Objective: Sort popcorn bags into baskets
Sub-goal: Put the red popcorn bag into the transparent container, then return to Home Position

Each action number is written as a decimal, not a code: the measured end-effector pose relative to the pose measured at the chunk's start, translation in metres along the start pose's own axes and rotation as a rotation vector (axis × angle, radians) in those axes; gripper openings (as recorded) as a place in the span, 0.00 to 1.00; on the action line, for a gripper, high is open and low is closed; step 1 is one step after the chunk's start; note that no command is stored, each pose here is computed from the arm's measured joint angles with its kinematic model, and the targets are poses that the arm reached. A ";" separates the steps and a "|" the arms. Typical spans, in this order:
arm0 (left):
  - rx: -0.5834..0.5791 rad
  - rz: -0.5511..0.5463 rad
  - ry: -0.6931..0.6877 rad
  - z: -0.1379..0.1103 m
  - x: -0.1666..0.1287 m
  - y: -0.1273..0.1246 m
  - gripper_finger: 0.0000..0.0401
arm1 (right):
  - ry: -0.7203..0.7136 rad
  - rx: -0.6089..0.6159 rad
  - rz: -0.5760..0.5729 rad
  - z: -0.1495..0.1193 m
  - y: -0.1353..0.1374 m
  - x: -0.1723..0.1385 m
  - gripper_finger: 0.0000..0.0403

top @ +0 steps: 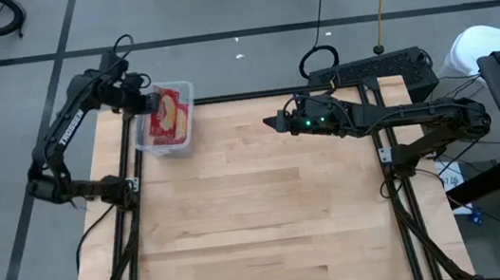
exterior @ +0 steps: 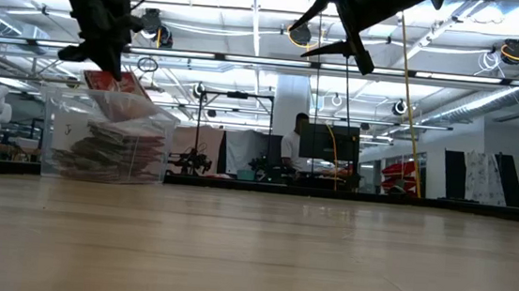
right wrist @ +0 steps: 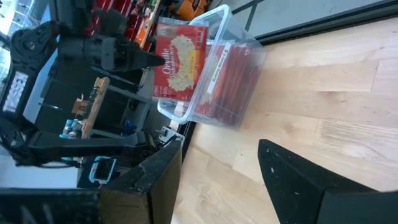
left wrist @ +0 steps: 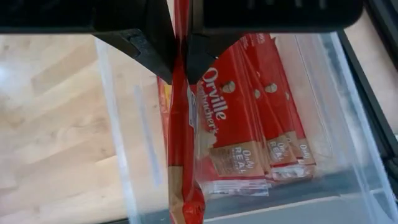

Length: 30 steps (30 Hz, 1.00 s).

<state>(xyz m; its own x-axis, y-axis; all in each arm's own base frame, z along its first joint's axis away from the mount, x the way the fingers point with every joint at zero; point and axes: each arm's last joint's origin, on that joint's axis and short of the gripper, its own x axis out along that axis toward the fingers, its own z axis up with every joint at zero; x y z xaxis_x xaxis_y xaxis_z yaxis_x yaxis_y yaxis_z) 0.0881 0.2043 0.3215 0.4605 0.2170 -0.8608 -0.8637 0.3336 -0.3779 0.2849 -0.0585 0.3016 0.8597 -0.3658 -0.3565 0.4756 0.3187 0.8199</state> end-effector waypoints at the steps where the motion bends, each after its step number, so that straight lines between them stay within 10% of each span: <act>1: -0.001 0.004 0.008 0.002 0.003 0.000 0.08 | 0.000 -0.007 0.000 0.000 0.000 0.000 0.51; 19: -0.062 0.039 0.039 0.008 0.017 0.000 0.11 | 0.022 -0.089 0.012 -0.001 0.001 0.000 0.51; 30: -0.125 0.036 0.076 0.004 0.009 -0.004 0.45 | 0.115 -0.326 0.145 0.005 0.009 -0.019 0.51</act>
<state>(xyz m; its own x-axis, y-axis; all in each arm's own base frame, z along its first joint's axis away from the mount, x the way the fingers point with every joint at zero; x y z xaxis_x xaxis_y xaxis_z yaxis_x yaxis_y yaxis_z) 0.0963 0.2085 0.3170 0.4159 0.1548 -0.8962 -0.9003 0.2092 -0.3817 0.2722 -0.0529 0.3183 0.9291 -0.2013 -0.3102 0.3655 0.6286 0.6865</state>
